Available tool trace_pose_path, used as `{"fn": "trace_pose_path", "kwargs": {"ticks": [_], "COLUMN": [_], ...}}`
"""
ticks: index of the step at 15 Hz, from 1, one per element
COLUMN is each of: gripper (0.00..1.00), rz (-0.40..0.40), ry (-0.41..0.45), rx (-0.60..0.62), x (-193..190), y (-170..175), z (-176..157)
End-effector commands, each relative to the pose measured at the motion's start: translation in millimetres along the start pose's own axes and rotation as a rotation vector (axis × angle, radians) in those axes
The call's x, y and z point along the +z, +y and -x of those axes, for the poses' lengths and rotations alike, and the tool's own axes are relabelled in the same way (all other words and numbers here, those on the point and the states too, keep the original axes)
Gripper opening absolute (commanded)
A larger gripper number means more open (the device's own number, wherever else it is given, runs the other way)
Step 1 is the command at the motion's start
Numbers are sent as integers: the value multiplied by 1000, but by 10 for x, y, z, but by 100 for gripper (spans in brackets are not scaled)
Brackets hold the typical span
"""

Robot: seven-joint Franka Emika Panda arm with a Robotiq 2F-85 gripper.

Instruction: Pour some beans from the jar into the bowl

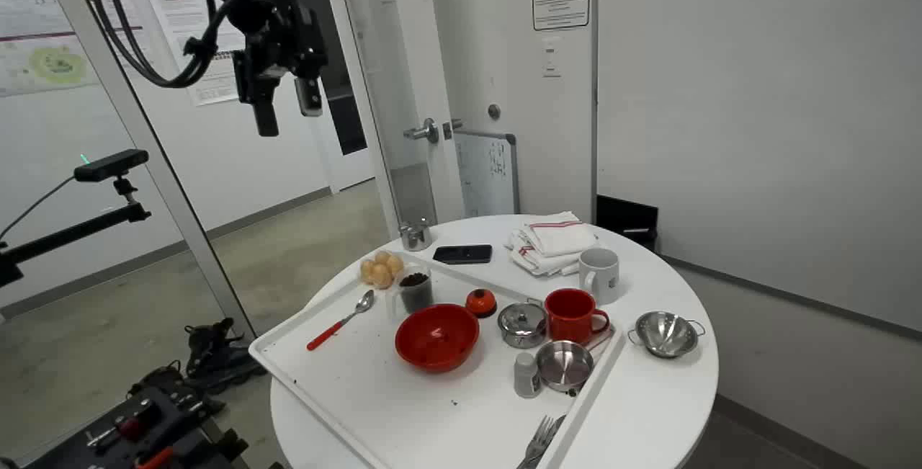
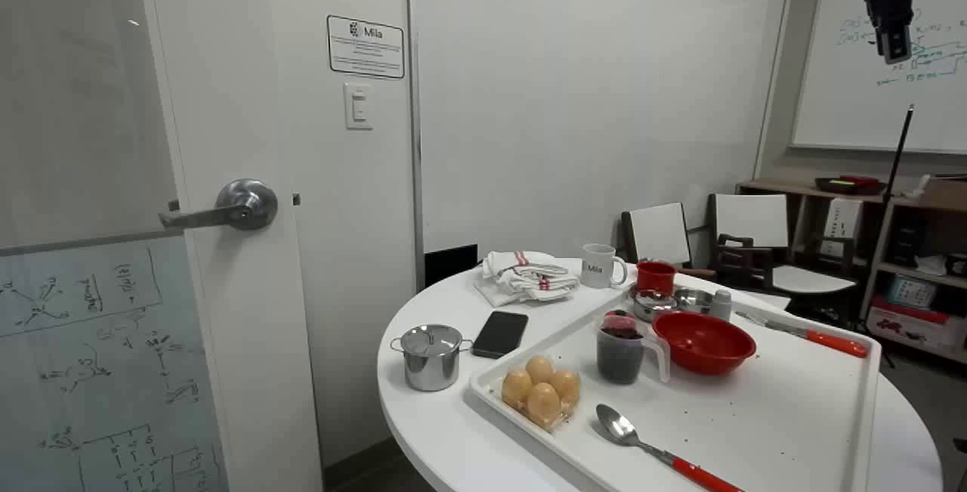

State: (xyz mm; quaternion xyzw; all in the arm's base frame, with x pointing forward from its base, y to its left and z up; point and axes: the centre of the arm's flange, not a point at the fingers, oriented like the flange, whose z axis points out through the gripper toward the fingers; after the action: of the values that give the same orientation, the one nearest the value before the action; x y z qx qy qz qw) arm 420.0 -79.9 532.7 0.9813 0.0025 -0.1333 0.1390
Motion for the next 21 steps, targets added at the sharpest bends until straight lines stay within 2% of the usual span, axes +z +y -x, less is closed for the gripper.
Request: {"fn": "trace_pose_path", "kwargs": {"ticks": [1,6,8,12,15,18,21], "gripper": [100,100,100,100,100,100,100], "rz": [0,0,-22,-71,-49,-28,-29], "ry": [0,0,-39,1,46,42,14], "rx": [0,0,67,172,168,218,183], "x": [-1,-2,4,133,328,673,916], "y": [0,0,-152,-531,-740,-948,-1109], "z": [0,0,-174,-468,-783,-1155,-1370]}}
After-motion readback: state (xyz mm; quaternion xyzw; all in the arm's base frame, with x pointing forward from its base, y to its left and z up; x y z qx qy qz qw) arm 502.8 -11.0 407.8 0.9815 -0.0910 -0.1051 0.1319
